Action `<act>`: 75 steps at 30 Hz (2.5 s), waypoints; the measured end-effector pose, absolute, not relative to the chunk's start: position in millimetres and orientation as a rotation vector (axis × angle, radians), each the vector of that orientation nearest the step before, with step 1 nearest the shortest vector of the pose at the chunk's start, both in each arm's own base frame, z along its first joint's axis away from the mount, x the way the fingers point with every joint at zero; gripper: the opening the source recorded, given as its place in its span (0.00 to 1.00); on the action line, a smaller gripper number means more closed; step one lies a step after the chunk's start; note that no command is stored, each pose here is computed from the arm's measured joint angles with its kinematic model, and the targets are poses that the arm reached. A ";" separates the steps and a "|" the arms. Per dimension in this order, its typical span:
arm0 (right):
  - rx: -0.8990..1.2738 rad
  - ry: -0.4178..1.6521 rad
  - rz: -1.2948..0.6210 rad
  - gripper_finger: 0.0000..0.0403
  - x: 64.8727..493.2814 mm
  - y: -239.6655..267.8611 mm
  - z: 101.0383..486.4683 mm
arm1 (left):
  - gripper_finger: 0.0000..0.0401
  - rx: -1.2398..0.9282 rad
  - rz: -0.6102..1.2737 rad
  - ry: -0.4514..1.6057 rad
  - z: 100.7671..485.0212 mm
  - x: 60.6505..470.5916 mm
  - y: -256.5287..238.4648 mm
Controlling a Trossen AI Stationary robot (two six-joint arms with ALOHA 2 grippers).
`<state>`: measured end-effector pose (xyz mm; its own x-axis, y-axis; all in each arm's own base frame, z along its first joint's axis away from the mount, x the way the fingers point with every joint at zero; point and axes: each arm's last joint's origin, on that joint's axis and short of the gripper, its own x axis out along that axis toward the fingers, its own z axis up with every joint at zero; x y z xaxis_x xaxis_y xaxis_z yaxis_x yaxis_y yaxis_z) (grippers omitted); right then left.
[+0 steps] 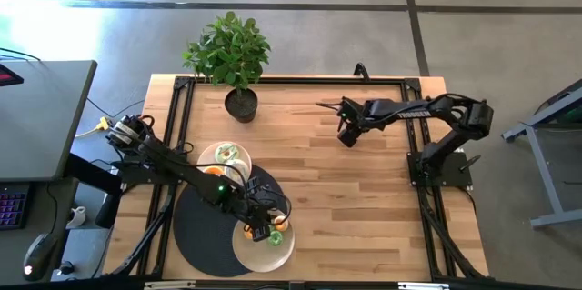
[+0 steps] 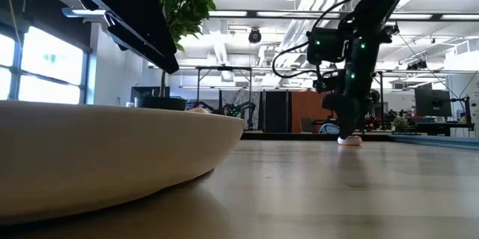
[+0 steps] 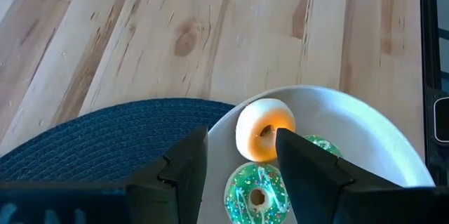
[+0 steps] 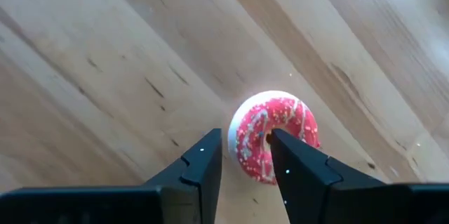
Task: Pick & Place donuts
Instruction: Put the small pink donut on the light brown plate, then return to Home Position
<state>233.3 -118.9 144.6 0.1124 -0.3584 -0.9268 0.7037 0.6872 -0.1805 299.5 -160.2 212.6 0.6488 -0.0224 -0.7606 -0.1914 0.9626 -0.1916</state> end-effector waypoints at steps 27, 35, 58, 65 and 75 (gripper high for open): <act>0.302 0.835 -0.255 0.02 316.5 2.8 197.3 | 0.42 -0.216 0.141 0.755 243.7 286.5 -149.7; 0.170 0.406 0.133 0.02 331.8 109.6 240.3 | 0.42 -0.202 0.200 0.679 271.1 269.2 -137.2; 0.216 0.551 0.546 0.05 433.0 188.4 165.0 | 0.42 -0.144 0.197 0.627 286.5 260.5 -131.1; 0.183 0.584 0.475 0.18 437.8 181.8 158.6 | 0.42 -0.132 0.197 0.634 286.1 260.1 -130.8; 0.247 0.641 0.449 0.35 434.1 170.0 172.9 | 0.42 -0.121 0.195 0.634 286.0 260.1 -130.8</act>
